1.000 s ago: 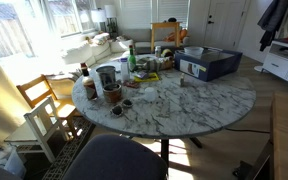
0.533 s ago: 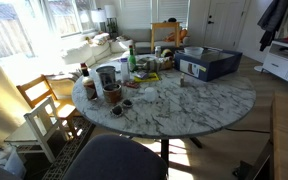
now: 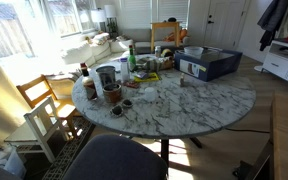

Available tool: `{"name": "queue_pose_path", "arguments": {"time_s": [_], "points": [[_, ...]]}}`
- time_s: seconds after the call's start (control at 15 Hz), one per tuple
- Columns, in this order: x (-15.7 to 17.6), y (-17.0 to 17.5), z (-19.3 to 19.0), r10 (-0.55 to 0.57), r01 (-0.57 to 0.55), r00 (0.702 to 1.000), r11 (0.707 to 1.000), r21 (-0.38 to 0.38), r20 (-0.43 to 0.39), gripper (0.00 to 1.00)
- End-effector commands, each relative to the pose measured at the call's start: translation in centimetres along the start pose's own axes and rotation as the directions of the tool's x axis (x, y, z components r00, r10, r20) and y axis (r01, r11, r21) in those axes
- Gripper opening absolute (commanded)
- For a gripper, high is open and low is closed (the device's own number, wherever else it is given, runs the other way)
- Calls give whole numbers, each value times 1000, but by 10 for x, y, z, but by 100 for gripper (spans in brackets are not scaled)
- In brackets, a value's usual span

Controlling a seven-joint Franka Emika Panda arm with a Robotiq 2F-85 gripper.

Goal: Move the blue box to the left

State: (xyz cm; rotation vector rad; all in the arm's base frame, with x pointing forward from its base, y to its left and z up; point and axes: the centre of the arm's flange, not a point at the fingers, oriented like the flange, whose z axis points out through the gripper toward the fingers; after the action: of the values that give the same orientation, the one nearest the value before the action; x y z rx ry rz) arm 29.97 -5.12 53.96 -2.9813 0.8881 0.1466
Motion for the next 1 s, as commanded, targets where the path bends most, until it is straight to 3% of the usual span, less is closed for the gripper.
{"name": "queue_pose_path", "arguments": {"time_s": [0.0, 0.27, 0.6, 0.67, 0.8, 0.93], "points": [[21, 51, 28, 175, -176, 980, 984, -4, -96, 100], [44, 92, 64, 358, -359, 917, 933, 26, -176, 100], [59, 125, 108, 587, -584, 788, 808, 77, -185, 100], [52, 119, 86, 507, -502, 843, 862, 74, -179, 100], [54, 126, 95, 553, -548, 814, 833, 83, -176, 100], [56, 126, 97, 565, -560, 807, 825, 83, -173, 100]]}}
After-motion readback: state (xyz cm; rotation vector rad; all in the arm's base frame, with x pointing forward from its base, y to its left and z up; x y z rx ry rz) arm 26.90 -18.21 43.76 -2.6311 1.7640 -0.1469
